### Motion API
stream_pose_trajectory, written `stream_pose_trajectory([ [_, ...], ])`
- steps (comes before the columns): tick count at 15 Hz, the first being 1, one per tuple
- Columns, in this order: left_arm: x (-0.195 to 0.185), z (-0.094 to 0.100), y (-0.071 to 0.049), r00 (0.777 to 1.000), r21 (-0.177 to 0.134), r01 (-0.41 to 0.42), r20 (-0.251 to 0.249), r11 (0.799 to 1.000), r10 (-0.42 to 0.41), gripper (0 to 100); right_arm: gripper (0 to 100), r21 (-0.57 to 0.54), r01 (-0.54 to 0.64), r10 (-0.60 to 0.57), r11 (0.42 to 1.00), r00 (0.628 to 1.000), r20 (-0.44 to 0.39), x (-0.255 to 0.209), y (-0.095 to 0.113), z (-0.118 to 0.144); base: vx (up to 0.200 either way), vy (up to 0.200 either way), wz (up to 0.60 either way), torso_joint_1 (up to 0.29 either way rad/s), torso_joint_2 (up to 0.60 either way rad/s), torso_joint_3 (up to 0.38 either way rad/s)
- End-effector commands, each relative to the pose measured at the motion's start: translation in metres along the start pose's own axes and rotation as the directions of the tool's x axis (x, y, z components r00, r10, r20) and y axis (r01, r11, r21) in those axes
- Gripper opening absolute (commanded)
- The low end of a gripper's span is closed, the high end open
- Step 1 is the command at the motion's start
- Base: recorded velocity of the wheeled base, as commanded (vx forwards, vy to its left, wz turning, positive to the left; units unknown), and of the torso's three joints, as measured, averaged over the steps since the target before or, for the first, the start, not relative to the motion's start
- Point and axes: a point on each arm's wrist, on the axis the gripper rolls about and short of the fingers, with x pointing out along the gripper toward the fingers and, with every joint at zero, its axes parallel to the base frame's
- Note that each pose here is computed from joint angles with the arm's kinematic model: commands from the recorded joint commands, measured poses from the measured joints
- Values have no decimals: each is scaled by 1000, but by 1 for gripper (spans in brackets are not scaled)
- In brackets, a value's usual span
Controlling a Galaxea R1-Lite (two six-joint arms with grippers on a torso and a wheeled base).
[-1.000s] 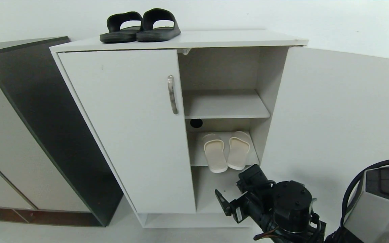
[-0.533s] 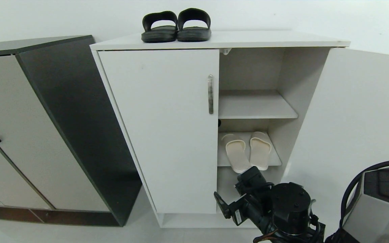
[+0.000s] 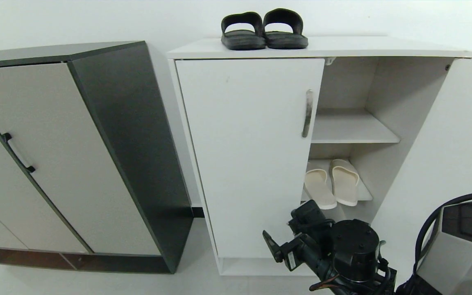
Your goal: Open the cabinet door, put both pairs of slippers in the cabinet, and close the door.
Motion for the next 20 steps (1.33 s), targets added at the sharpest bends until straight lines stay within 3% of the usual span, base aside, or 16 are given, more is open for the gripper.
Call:
stream_pose_trajectory([
  [1, 0, 0, 0, 1000, 0, 0, -2, 1000, 0, 0, 100, -1, -11, 11, 1000, 1000, -3, 1, -2, -1, 0, 200, 0, 2, 2, -2],
  [20, 0, 0, 0, 1000, -4, 0, -2, 1000, 0, 0, 100, -26, -51, 51, 998, 999, 9, 3, 0, -15, 0, 0, 0, 0, 0, 0],
])
